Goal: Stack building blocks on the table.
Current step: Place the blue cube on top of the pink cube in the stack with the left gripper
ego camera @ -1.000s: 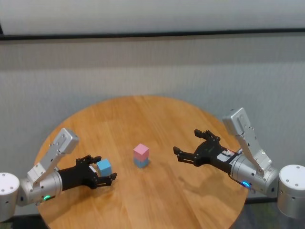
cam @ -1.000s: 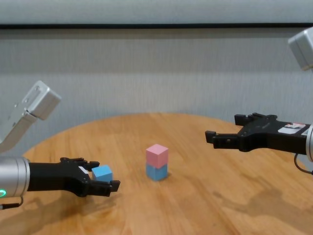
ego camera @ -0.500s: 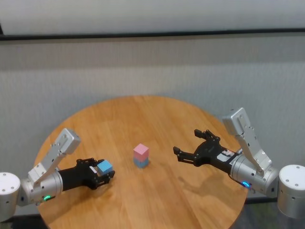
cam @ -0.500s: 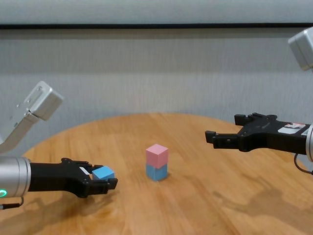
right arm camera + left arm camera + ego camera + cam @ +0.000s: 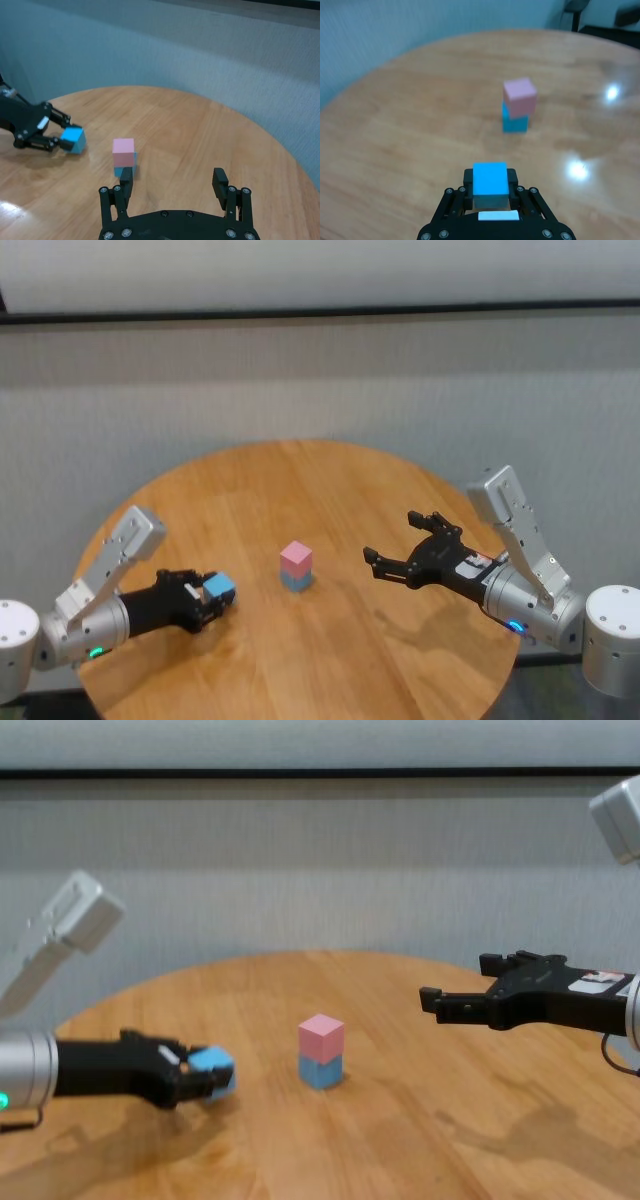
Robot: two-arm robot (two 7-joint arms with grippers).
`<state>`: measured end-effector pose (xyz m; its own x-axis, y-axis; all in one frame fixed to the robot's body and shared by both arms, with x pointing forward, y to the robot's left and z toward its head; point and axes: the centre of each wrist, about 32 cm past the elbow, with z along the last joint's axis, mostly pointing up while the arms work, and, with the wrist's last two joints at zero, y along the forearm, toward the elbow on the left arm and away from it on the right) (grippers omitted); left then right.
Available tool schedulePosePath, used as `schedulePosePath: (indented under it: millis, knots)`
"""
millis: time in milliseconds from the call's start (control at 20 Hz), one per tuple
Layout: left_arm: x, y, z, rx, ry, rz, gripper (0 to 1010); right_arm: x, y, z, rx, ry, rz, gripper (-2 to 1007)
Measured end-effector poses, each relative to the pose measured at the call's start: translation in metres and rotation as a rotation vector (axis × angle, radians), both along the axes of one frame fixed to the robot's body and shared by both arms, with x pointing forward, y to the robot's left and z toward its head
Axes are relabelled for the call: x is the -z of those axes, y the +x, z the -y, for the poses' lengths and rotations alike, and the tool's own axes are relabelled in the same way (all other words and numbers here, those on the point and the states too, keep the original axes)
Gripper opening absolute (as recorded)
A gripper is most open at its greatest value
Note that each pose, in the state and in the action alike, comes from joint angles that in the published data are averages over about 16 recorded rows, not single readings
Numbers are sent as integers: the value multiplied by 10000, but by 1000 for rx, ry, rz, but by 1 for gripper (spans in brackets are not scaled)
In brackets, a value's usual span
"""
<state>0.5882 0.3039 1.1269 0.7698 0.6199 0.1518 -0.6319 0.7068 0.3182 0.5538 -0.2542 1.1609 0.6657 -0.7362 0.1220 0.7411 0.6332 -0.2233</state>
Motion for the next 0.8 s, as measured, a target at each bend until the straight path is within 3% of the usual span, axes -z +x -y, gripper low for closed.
schedulePosePath:
  millis: [200, 500, 650, 800]
  knots:
    - [-191, -21, 87, 15, -4, 41, 394, 0, 0, 0, 0, 0, 0, 1001]
    - [-486, -38, 298, 57, -3, 106, 393, 0, 0, 0, 0, 0, 0, 1001]
    - [-570, -25, 409, 79, 2, 125, 393, 0, 0, 0, 0, 0, 0, 1001]
    - [-599, 9, 507, 98, 11, 132, 393, 0, 0, 0, 0, 0, 0, 1001]
